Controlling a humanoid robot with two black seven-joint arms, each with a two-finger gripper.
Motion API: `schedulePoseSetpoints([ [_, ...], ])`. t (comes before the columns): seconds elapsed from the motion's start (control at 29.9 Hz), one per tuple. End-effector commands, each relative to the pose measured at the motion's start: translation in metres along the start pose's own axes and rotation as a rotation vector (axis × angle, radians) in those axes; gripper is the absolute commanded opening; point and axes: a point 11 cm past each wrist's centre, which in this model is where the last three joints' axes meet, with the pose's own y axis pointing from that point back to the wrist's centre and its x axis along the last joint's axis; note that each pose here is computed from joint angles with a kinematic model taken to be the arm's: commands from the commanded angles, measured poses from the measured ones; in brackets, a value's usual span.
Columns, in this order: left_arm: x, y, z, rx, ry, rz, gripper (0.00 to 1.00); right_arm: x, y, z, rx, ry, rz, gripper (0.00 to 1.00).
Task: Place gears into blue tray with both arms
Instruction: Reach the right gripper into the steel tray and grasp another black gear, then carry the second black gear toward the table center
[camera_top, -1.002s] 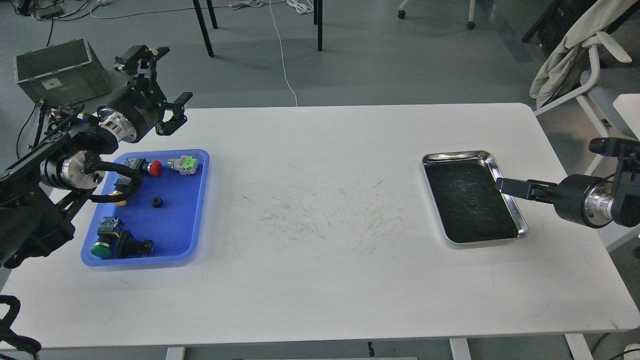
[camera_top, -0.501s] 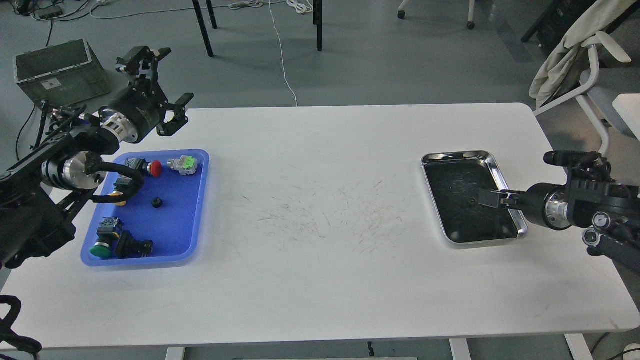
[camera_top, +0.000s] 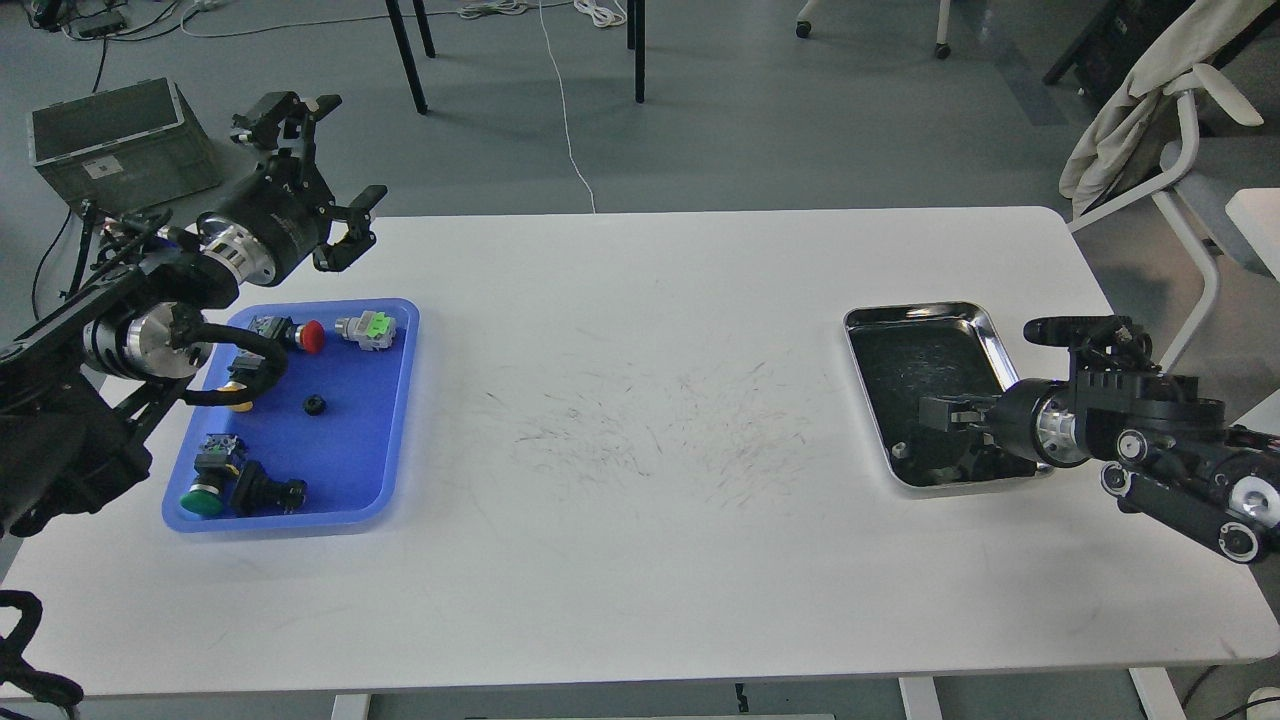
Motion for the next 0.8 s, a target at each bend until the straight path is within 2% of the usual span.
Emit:
schedulePoseSetpoints([
  [0.0, 0.0, 0.0, -0.001, 0.0, 0.0, 0.0, 0.98, 0.001, 0.0, 0.005, -0.019, 0.017, -0.007, 0.47],
  [0.03, -0.001, 0.0, -0.001, 0.002, 0.0, -0.001, 0.98, 0.002, 0.0, 0.005, -0.019, 0.017, -0.005, 0.45],
  [0.13, -0.001, 0.0, 0.0, -0.001, 0.001, -0.002, 0.98, 0.002, 0.0, 0.004, -0.017, 0.018, -0.005, 0.3],
  [0.27, 0.0, 0.0, 0.0, 0.0, -0.001, -0.001, 0.98, 0.001, -0.001, 0.002, -0.013, 0.021, -0.009, 0.19],
  [0.37, 0.0, 0.0, 0.0, 0.0, -0.002, 0.0, 0.98, 0.0, -0.002, 0.001, -0.011, 0.023, -0.013, 0.04],
  [0.47, 0.001, 0.0, 0.001, 0.0, -0.003, 0.002, 0.98, 0.006, -0.002, -0.003, -0.002, 0.022, -0.002, 0.02],
  [0.6, 0.004, 0.002, 0.002, 0.0, -0.006, 0.007, 0.98, 0.044, 0.013, -0.027, 0.062, 0.055, 0.066, 0.02],
  [0.7, 0.004, 0.002, 0.003, -0.002, -0.007, 0.007, 0.98, 0.089, 0.044, -0.037, 0.103, 0.068, 0.159, 0.02],
  [0.77, 0.004, 0.002, 0.003, -0.003, -0.006, 0.008, 0.98, 0.122, 0.065, -0.062, 0.192, -0.004, 0.213, 0.02],
])
